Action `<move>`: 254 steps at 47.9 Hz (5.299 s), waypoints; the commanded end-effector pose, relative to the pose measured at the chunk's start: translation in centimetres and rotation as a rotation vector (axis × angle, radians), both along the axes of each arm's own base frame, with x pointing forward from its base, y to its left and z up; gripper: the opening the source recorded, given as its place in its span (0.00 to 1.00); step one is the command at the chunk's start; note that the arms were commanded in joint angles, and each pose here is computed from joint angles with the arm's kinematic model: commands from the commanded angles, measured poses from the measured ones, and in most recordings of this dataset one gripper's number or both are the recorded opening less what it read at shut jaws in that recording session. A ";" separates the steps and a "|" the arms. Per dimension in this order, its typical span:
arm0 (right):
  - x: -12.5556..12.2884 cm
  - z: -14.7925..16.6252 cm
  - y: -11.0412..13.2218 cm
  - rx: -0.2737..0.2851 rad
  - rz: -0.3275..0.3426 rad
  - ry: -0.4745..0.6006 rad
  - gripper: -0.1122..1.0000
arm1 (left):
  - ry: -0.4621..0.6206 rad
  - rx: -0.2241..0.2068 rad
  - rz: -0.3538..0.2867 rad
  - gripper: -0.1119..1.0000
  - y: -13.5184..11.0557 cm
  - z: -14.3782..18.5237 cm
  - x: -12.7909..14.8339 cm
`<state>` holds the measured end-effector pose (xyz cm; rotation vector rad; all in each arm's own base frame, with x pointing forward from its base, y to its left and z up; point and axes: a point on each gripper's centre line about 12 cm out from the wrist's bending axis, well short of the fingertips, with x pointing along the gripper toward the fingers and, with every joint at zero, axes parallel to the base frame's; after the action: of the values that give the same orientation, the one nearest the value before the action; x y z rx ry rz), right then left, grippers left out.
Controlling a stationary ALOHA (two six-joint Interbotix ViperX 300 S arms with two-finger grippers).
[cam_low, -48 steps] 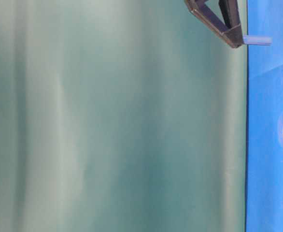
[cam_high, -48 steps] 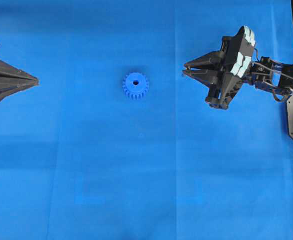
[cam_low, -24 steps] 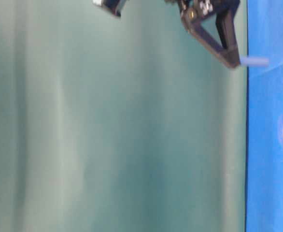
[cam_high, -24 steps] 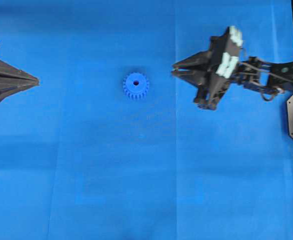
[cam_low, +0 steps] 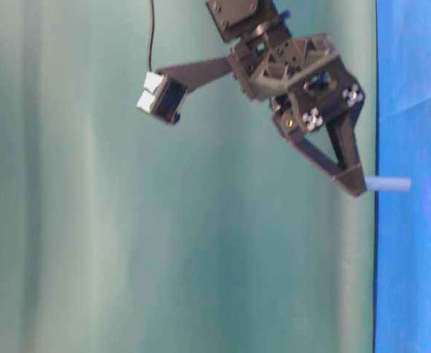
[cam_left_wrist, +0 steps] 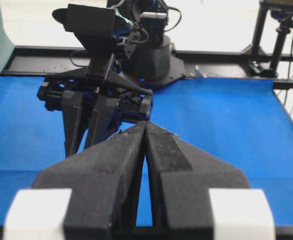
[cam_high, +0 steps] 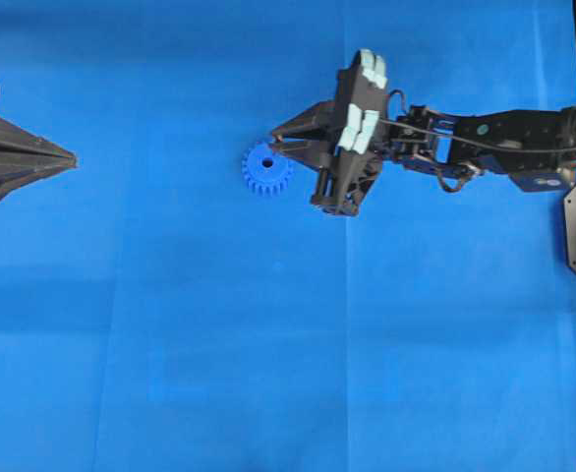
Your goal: Insert the shaft placed at a random location into the center hole of the small gear at another random location.
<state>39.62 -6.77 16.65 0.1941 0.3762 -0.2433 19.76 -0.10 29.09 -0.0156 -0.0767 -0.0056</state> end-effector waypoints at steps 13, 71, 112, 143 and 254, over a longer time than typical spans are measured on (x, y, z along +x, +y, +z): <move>1.4 1.3 0.2 -0.006 0.014 -0.029 0.13 | -0.009 -0.002 0.000 0.10 0.0 0.4 0.1; 2.2 -2.8 0.4 0.012 0.009 0.034 0.13 | -0.011 0.000 0.000 0.10 0.0 0.4 0.1; 2.2 -3.7 0.4 0.020 0.008 0.062 0.16 | -0.008 0.000 0.000 0.10 0.0 0.3 0.1; 1.2 2.2 0.7 0.011 0.023 -0.013 0.82 | -0.006 0.001 0.000 0.10 0.0 0.3 0.1; -8.1 6.5 2.0 0.006 0.025 -0.103 0.82 | -0.014 0.000 0.000 0.10 0.0 0.5 0.0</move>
<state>31.41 -4.79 22.26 0.2060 0.3107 -0.2090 19.63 -0.07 29.12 -0.0155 -0.0782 -0.0041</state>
